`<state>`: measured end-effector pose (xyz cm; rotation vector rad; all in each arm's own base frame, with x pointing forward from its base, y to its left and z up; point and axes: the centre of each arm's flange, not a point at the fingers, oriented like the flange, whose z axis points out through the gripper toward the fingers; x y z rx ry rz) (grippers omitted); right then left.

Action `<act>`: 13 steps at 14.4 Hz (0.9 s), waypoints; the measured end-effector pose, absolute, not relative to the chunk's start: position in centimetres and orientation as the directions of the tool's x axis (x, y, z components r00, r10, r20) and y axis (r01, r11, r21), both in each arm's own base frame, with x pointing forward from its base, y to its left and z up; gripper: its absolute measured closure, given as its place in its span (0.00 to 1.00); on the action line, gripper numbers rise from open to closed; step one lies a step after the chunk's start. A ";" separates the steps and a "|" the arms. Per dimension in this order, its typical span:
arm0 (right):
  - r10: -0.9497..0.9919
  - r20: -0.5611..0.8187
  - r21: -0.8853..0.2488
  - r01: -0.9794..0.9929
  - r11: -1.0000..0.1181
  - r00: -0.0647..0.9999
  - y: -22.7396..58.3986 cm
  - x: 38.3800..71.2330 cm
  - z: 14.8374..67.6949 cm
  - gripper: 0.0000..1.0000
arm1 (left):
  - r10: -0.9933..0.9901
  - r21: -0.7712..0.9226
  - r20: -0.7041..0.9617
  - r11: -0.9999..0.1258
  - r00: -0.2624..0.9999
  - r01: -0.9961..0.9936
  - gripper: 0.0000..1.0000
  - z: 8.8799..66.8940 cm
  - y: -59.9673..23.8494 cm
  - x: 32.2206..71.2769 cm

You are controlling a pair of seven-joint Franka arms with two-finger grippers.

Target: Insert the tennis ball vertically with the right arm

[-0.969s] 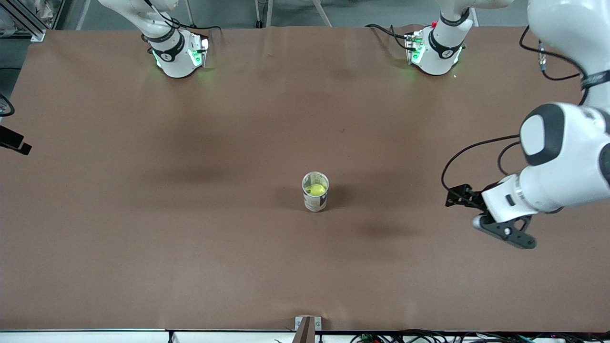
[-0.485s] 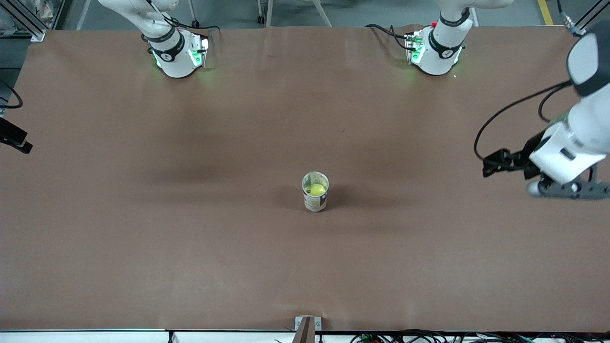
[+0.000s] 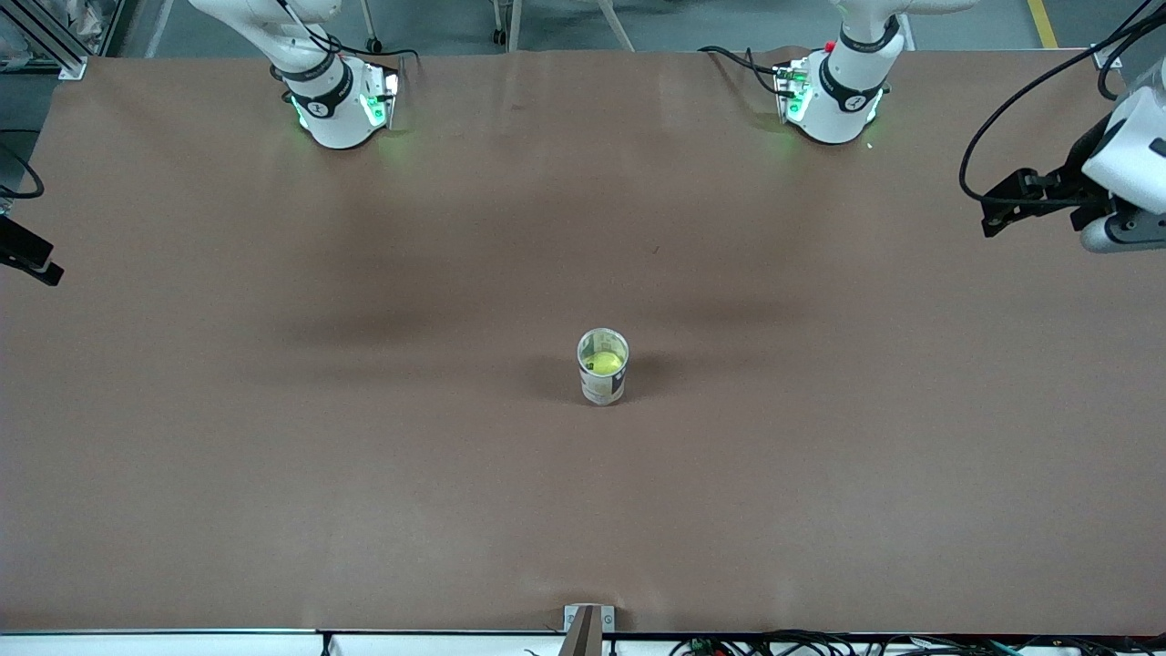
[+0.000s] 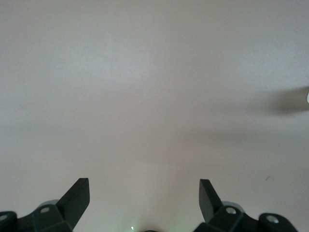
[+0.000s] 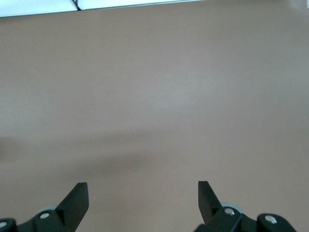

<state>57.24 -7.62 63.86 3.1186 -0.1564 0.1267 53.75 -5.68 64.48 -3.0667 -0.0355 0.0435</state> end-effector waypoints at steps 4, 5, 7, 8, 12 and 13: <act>-0.110 0.094 -0.009 -0.110 -0.994 0.989 -7.9 57.0 62.7 0.00 | -0.001 -0.054 -0.048 -0.999 0.999 -0.003 0.00 64.1 -6.0 52.3; -0.110 0.110 -0.008 -0.110 -0.994 0.988 -7.9 56.6 62.5 0.00 | -0.005 -0.044 -0.049 -0.999 0.999 -0.007 0.00 64.0 -6.1 51.9; -0.106 0.126 -0.008 -0.106 -0.994 0.986 -7.6 55.7 62.1 0.00 | -0.019 -0.037 -0.045 -0.999 0.999 -0.021 0.00 64.0 -6.4 51.1; -0.103 0.126 -0.008 -0.102 -0.995 0.987 -7.3 55.3 62.1 0.00 | -0.041 -0.034 -0.041 -0.999 0.998 -0.042 0.00 64.2 -6.5 50.9; -0.088 0.142 -0.007 -0.088 -0.996 0.986 -6.4 54.6 63.4 0.00 | -0.126 -0.026 -0.036 -0.992 0.991 -0.127 0.00 64.6 -6.2 50.4; -0.086 0.143 -0.007 -0.086 -0.996 0.986 -6.3 54.6 63.5 0.00 | -0.126 -0.026 -0.038 -0.992 0.991 -0.127 0.00 64.6 -6.1 50.5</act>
